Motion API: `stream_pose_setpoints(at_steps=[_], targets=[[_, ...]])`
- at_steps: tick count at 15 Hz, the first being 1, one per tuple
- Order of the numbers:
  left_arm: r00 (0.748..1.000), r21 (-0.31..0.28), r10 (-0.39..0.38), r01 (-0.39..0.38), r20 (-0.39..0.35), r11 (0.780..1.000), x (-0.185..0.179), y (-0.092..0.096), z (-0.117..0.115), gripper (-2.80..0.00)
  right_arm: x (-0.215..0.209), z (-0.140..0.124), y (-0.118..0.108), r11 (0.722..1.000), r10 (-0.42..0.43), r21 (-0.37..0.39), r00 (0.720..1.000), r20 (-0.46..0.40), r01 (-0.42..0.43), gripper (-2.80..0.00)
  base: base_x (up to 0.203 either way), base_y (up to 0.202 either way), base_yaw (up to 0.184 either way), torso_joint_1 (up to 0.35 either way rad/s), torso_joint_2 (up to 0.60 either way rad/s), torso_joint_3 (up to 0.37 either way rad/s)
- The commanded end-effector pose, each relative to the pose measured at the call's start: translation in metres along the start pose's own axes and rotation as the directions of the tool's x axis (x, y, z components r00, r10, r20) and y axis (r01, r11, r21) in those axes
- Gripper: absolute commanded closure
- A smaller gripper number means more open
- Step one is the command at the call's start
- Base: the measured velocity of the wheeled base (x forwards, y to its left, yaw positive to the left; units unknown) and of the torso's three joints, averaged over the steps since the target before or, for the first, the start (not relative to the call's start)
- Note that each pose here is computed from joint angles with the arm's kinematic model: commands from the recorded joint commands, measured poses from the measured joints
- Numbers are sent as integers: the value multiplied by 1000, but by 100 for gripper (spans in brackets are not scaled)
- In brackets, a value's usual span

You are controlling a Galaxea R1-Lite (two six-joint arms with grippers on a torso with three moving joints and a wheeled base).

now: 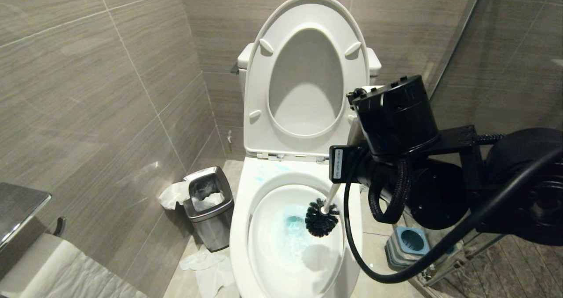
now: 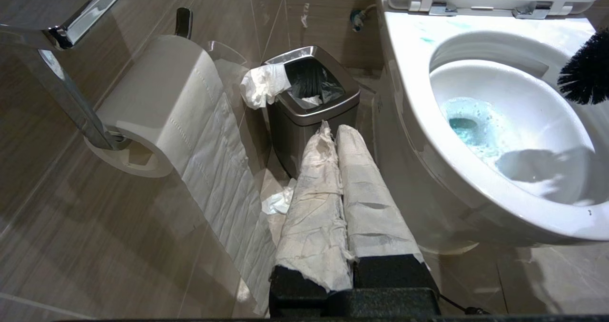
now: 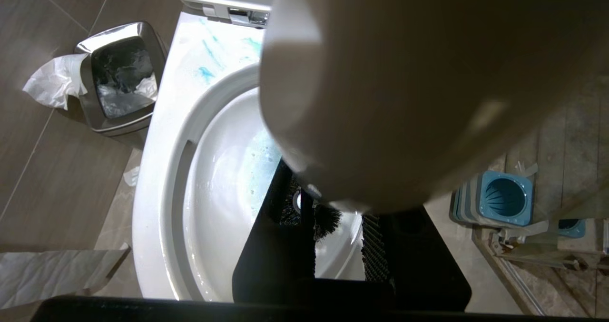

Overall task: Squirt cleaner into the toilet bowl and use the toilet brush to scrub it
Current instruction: Scrub the toilet bowl

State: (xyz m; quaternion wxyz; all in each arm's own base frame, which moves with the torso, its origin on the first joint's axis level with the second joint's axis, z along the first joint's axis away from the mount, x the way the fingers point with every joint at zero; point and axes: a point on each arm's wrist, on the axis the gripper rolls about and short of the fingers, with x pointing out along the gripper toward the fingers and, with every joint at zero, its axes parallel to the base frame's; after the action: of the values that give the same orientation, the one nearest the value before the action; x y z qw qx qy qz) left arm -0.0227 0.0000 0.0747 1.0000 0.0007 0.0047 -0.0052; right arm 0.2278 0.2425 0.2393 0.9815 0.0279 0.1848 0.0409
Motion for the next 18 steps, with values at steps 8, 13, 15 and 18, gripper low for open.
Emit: stream_pose_setpoints(at_steps=[8, 13, 15, 18], targets=[[1000, 0, 0, 0, -1, 1000, 0, 0, 0, 0, 0, 0, 0, 999, -2, -34, 1000, 0, 2, 0, 0, 0, 0, 0, 0, 0], [1000, 2, 0, 0, -1, 1000, 0, 0, 0, 0, 1, -1, 1, 999, 2, -38, 1000, -2, -2, 0, 0, 0, 0, 0, 0, 0], [1000, 2, 0, 0, -1, 1000, 0, 0, 0, 0, 1, -1, 1, 999, 2, -38, 1000, -2, -2, 0, 0, 0, 0, 0, 0, 0], [1000, 0, 0, 0, -1, 1000, 0, 0, 0, 0, 1, 0, 1, 999, 5, -36, 1000, 0, -5, 0, 0, 0, 0, 0, 0, 0]])
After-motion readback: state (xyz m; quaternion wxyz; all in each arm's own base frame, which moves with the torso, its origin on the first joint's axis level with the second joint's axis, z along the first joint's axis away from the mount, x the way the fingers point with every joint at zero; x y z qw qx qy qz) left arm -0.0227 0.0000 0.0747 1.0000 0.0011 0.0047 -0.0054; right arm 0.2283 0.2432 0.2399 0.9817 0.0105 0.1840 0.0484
